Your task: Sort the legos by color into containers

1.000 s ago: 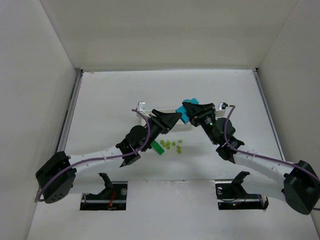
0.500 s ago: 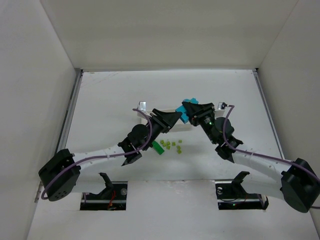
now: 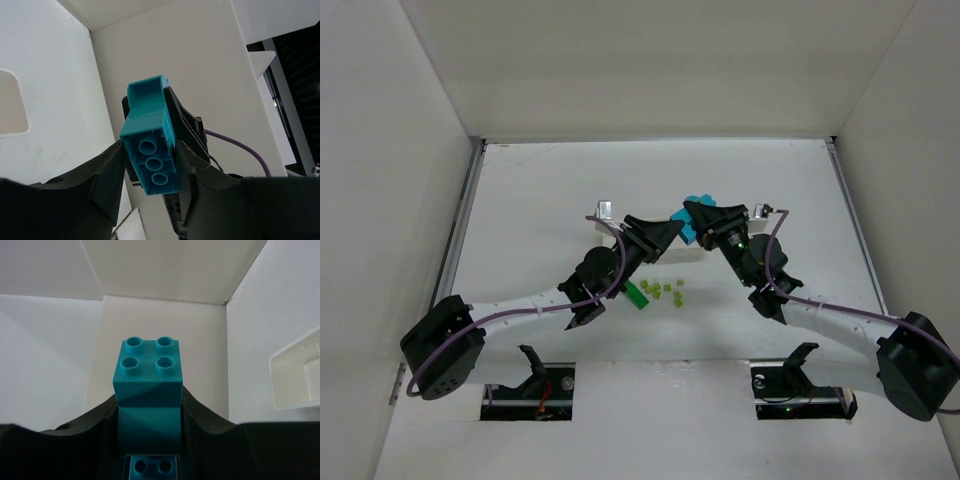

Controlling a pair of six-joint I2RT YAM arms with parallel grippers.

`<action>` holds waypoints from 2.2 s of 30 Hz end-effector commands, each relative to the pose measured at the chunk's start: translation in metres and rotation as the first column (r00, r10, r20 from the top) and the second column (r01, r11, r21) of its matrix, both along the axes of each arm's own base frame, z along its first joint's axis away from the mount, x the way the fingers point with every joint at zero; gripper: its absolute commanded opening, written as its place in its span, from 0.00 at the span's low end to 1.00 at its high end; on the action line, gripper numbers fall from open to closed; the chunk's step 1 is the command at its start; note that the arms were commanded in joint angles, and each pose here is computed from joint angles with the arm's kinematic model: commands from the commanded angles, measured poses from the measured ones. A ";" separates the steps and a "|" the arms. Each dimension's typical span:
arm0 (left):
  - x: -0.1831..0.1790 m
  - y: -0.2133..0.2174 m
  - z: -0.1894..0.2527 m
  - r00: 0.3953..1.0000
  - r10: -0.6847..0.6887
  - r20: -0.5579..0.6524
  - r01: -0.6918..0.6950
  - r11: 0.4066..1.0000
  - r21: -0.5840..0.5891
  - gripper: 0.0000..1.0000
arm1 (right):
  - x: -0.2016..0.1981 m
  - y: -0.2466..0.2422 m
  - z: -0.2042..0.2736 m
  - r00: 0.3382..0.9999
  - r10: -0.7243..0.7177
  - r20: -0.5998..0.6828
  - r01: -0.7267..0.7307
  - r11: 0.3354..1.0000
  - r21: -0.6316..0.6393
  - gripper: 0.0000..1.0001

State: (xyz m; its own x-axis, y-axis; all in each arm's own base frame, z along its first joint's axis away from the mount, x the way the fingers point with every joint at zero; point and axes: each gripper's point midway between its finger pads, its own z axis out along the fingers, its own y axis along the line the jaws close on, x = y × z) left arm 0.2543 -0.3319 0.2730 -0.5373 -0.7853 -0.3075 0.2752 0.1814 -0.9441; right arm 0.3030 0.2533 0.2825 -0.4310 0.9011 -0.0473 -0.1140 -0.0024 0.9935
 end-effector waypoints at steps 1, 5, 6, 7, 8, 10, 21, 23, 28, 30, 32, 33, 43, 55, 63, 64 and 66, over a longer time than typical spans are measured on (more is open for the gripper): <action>0.001 0.000 0.040 0.997 -0.001 0.075 0.008 0.996 -0.090 0.24 | -0.009 0.008 0.018 0.997 0.063 0.052 -0.066 0.996 0.061 0.26; -0.004 -0.002 0.043 0.996 -0.031 0.083 0.041 0.993 -0.115 0.16 | -0.006 0.004 0.025 0.996 0.051 0.071 -0.058 0.993 0.099 0.26; -0.006 -0.003 0.043 0.996 -0.042 0.080 0.052 0.991 -0.127 0.15 | -0.004 0.002 0.028 0.996 0.046 0.082 -0.055 0.993 0.109 0.26; -0.008 -0.003 0.042 0.996 -0.050 0.078 0.060 0.989 -0.133 0.14 | -0.003 0.000 0.030 0.995 0.041 0.094 -0.051 0.992 0.116 0.25; -0.010 -0.003 0.042 0.995 -0.057 0.077 0.067 0.988 -0.142 0.14 | -0.001 -0.003 0.032 0.994 0.036 0.100 -0.048 0.992 0.121 0.25; -0.013 -0.001 0.043 0.995 -0.063 0.077 0.075 0.985 -0.157 0.13 | 0.004 -0.008 0.032 0.994 0.029 0.105 -0.042 0.991 0.127 0.24; -0.022 0.011 0.039 0.995 -0.066 0.074 0.077 0.984 -0.162 0.13 | 0.015 -0.028 0.029 0.994 -0.026 0.106 0.014 0.994 0.111 0.23; -0.025 0.012 0.032 0.995 -0.070 0.068 0.079 0.986 -0.145 0.13 | 0.017 -0.030 0.027 0.994 -0.034 0.107 0.024 0.995 0.097 0.23; -0.002 0.041 0.012 0.999 0.025 0.039 -0.025 0.999 -0.021 0.13 | 0.018 -0.031 0.017 0.992 -0.050 0.118 0.052 0.999 -0.014 0.24; 0.011 0.055 0.007 0.996 0.075 0.040 -0.078 0.993 0.085 0.15 | 0.018 -0.032 0.009 0.992 -0.054 0.113 0.063 0.995 -0.081 0.24; 0.022 0.061 0.004 0.994 0.087 0.063 -0.100 0.963 0.249 0.17 | 0.017 -0.034 0.002 0.992 -0.058 0.113 0.074 0.986 -0.147 0.24; 0.028 0.064 -0.001 0.993 0.092 0.067 -0.110 0.932 0.346 0.17 | 0.016 -0.034 -0.002 0.992 -0.057 0.114 0.078 0.980 -0.184 0.24; 0.071 0.101 -0.081 0.969 0.227 0.099 -0.188 0.414 0.891 0.17 | -0.009 -0.042 -0.035 0.994 -0.042 0.099 0.083 0.886 -0.457 0.24; 0.102 0.121 -0.118 0.952 0.277 0.132 -0.207 0.261 0.943 0.19 | -0.037 -0.060 -0.054 0.995 -0.033 0.096 0.081 0.829 -0.554 0.24; 0.111 0.116 -0.131 0.955 0.267 0.126 -0.191 0.237 0.953 0.21 | -0.040 -0.059 -0.060 0.995 -0.021 0.093 0.071 0.817 -0.572 0.25; 0.111 0.116 -0.133 0.956 0.266 0.122 -0.188 0.240 0.952 0.21 | -0.040 -0.059 -0.060 0.995 -0.021 0.093 0.070 0.816 -0.574 0.25; 0.113 0.115 -0.134 0.958 0.258 0.126 -0.192 0.250 0.949 0.21 | -0.039 -0.059 -0.059 0.995 -0.021 0.097 0.073 0.817 -0.572 0.25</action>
State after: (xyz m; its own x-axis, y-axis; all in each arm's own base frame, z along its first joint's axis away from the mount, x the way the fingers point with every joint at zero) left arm 0.3544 -0.2115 0.1160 -0.4951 -0.0110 -0.8688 0.0249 0.9993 -0.0268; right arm 0.2632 0.1944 0.2170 -0.3822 0.7198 -0.5796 -0.1555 0.5681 0.8081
